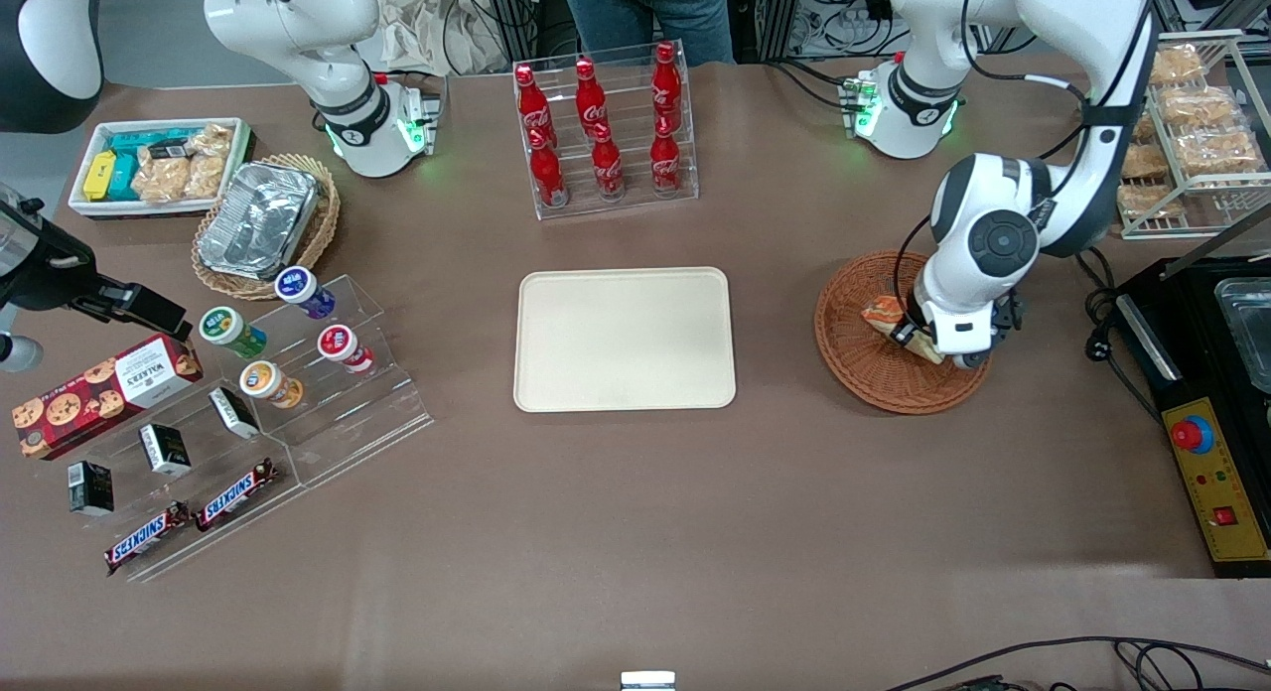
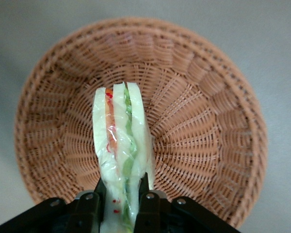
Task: Place sandwich from basket to tray
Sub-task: 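Lift the sandwich and carry it with the left gripper toward the tray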
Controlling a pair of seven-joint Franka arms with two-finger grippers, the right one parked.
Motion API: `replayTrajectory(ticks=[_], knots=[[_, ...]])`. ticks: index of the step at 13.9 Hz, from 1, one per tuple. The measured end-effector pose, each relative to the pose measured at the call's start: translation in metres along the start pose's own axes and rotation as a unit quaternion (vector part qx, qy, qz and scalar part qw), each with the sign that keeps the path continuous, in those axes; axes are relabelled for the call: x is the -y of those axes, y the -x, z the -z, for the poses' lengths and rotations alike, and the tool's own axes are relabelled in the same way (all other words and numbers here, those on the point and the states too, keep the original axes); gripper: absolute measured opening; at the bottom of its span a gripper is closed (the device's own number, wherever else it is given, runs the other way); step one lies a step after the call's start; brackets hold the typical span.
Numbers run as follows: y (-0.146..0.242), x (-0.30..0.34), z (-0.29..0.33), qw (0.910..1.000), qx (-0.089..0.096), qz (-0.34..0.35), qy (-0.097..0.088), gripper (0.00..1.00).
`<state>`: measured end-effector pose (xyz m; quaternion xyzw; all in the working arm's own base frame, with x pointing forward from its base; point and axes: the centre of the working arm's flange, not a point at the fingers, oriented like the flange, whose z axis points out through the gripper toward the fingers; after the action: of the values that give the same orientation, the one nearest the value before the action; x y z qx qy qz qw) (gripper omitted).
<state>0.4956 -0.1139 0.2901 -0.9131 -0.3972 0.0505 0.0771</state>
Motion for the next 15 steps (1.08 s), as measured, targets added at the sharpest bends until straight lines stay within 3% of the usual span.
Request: replayTrajectory(ticks=[4,7,9,12,15], knots=[[-0.015,-0.012,0.054,1.0,-0.002,-0.009,-0.001,0.15],[-0.023,-0.018,0.095,0.9994,0.002,-0.036,-0.003,0.15],[-0.025,-0.021,0.128,0.9978,0.019,-0.063,0.005,0.15],[-0.023,-0.016,0.189,0.9911,0.047,-0.125,0.001,0.15],[-0.011,-0.016,0.218,0.9845,0.049,-0.168,0.007,0.15]])
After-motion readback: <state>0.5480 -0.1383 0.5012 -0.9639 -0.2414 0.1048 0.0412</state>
